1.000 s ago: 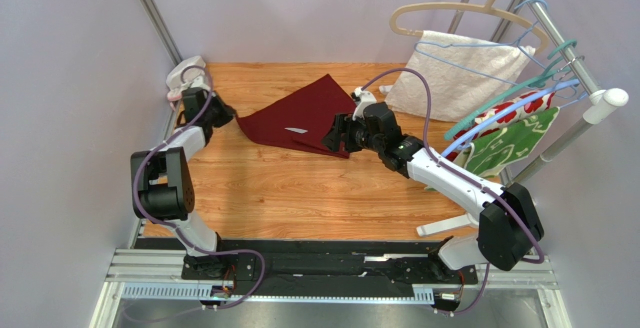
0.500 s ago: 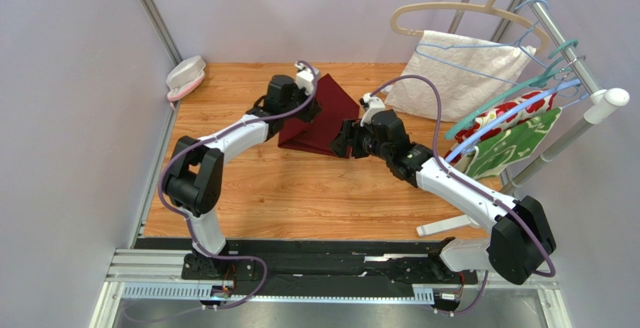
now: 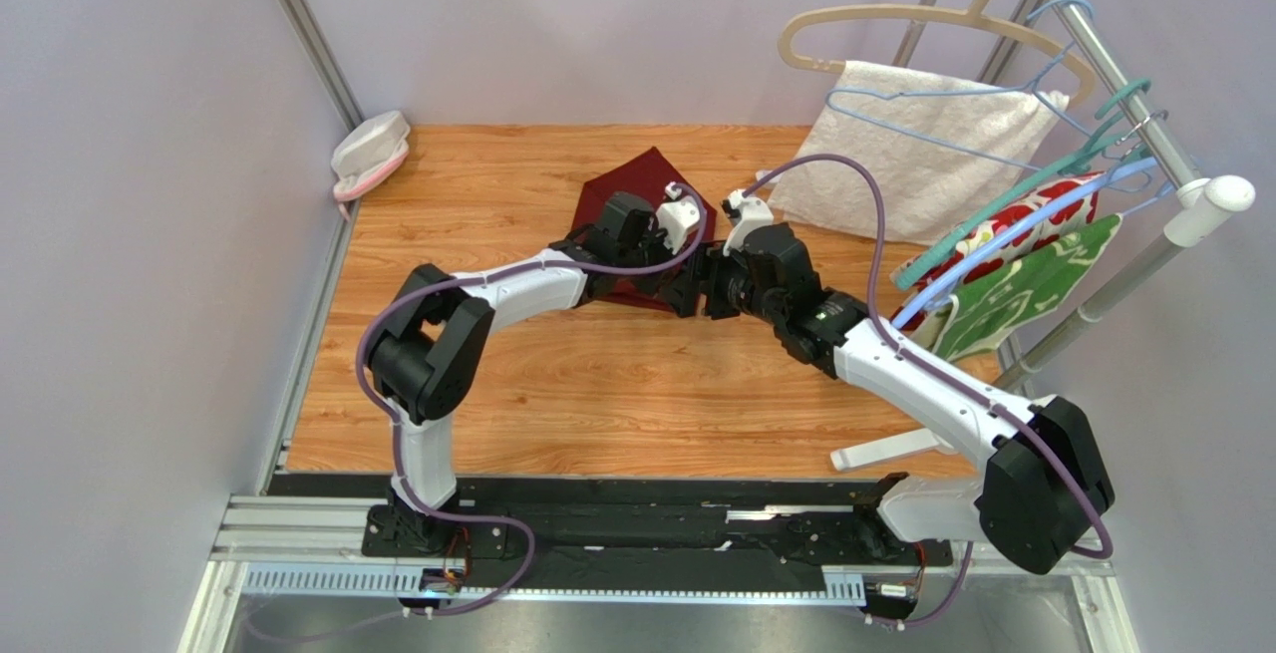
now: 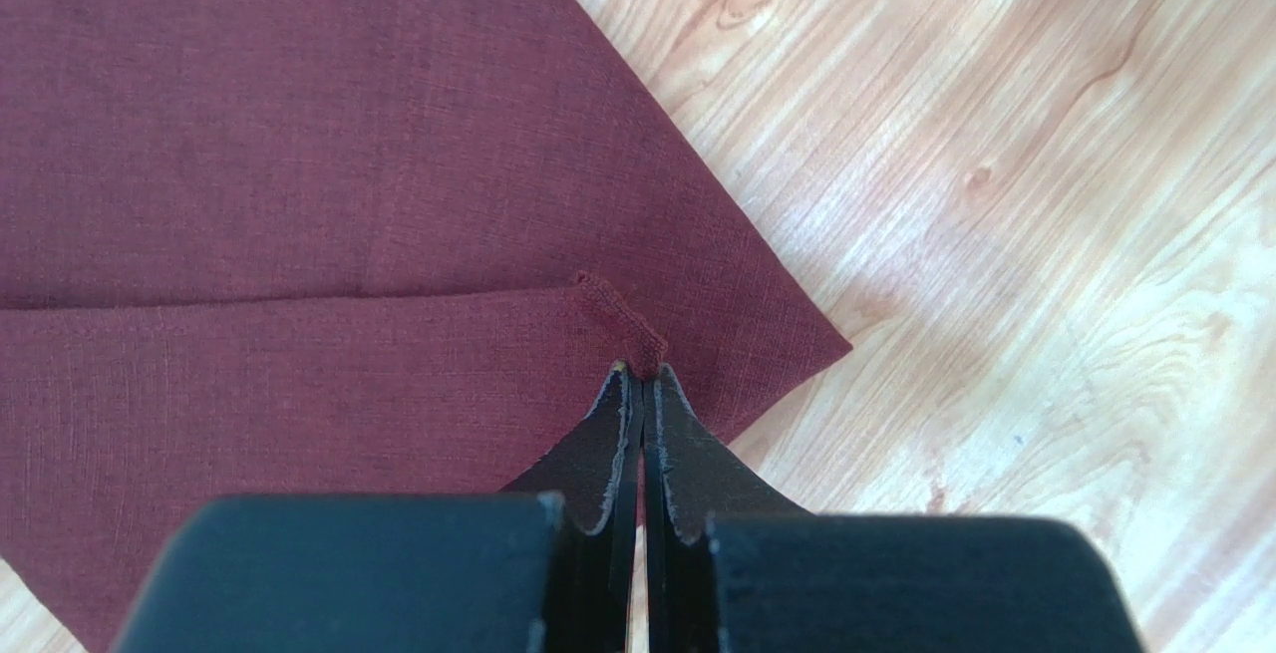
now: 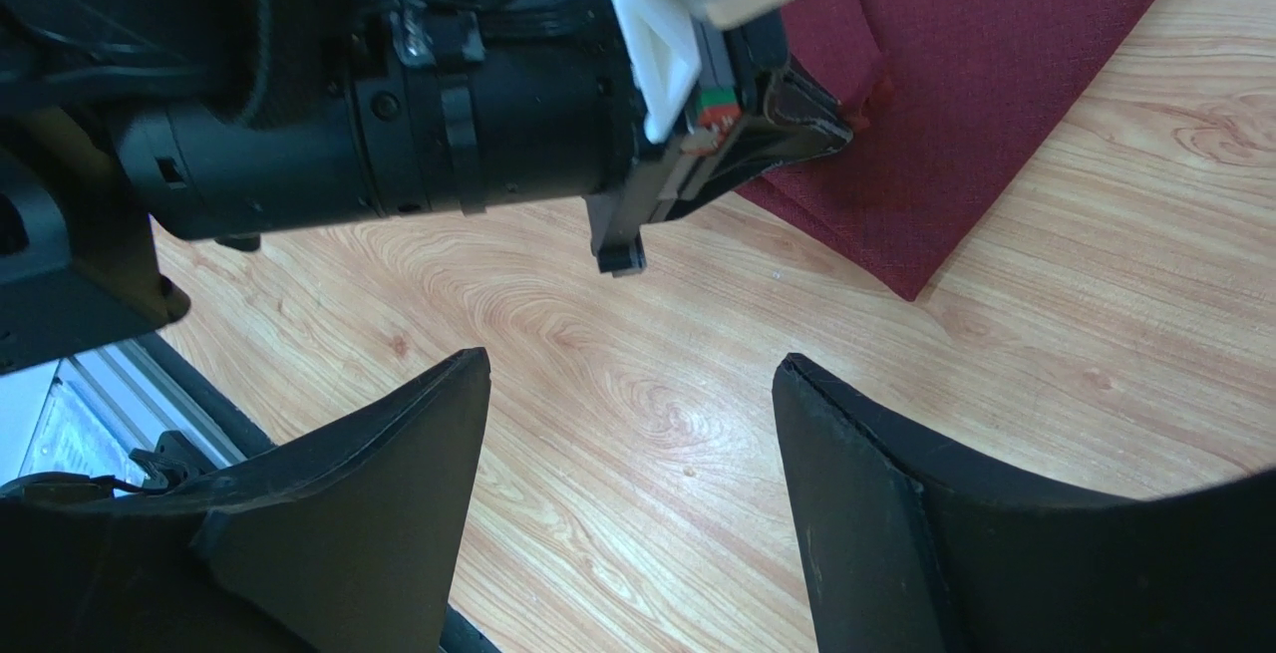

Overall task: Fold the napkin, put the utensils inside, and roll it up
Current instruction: Fold the napkin

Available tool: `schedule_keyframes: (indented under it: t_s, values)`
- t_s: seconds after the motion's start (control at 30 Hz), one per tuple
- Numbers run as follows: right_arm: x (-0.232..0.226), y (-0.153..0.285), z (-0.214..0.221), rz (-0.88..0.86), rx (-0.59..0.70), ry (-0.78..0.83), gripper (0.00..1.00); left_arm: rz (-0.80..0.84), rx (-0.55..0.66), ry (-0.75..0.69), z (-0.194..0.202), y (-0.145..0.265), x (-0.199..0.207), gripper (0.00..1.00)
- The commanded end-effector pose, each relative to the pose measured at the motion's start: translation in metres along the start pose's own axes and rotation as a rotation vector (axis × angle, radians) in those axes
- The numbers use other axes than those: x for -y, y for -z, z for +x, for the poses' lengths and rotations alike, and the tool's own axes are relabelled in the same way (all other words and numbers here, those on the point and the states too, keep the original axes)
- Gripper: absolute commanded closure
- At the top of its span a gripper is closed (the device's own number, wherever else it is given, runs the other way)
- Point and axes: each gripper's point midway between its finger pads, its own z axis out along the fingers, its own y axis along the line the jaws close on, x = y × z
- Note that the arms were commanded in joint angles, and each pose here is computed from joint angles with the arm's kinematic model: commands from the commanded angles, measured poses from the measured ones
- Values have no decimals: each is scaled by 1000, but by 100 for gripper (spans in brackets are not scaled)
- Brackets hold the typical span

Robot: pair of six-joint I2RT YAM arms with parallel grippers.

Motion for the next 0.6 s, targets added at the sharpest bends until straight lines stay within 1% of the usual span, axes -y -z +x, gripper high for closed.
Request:
schedule_keyframes:
  t_s: [0.0, 0.23, 0.27, 0.5, 0.57]
  values:
    - [-1, 7, -12, 3, 47, 1, 27, -18, -10, -95, -6, -7, 6, 100]
    - [0, 10, -12, 9, 54, -4, 27, -29, -40, -89, 8, -22, 14, 100]
    - [0, 10, -13, 9, 56, -6, 27, -30, -14, -89, 2, -24, 15, 100]
    - [5, 12, -11, 28, 60, -7, 27, -22, -6, -63, 9, -24, 25, 100]
    - [5, 12, -12, 31, 61, -9, 27, -17, 22, -55, 4, -24, 28, 100]
